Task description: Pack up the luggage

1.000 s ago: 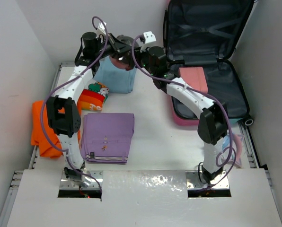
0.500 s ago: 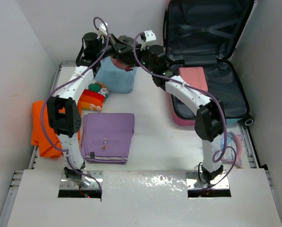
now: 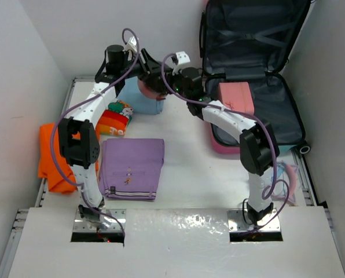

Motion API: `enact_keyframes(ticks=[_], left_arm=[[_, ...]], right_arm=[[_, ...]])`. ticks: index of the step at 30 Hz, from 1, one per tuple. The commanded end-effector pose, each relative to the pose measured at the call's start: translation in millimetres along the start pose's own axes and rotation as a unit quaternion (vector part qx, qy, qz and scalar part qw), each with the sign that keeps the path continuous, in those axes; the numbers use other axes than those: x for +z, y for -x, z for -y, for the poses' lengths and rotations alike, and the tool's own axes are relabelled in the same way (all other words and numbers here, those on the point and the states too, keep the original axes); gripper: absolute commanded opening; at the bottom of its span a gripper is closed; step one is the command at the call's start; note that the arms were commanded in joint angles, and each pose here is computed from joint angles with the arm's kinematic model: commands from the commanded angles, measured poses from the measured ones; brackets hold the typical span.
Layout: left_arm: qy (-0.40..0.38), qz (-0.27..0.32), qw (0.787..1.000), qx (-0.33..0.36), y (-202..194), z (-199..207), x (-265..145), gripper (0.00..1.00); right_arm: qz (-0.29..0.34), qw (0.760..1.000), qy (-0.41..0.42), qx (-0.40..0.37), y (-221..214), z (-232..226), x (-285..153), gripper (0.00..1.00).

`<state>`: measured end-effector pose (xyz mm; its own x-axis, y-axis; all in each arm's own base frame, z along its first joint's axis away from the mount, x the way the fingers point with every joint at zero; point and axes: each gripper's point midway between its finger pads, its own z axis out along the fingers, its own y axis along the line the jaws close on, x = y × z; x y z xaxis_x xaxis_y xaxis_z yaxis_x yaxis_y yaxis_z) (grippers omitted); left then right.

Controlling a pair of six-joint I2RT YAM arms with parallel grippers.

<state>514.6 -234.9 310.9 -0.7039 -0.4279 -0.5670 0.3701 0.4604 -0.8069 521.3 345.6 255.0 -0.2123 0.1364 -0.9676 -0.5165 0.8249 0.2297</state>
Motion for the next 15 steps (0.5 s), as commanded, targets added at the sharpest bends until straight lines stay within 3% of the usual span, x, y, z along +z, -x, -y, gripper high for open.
enact_keyframes(ticks=[1,3,6,9,15], left_arm=[[-0.013,0.005,0.998,0.060,1,25,-17,0.47],[0.009,-0.007,0.999,0.053,-7,12,-17,0.50],[0.034,-0.017,0.997,0.071,-10,2,-20,0.69],[0.057,-0.026,0.993,0.101,-7,0,-25,0.80],[0.132,-0.011,0.978,0.164,18,-13,-45,0.86]], right_arm=[[0.050,0.998,0.021,0.029,33,-11,-22,0.00],[0.028,0.999,0.013,0.039,4,-5,-27,0.00],[0.022,0.999,-0.006,0.044,-7,4,-37,0.00],[0.014,0.999,-0.017,0.032,-12,9,-41,0.00],[0.021,0.999,-0.030,0.022,-1,20,-47,0.00]])
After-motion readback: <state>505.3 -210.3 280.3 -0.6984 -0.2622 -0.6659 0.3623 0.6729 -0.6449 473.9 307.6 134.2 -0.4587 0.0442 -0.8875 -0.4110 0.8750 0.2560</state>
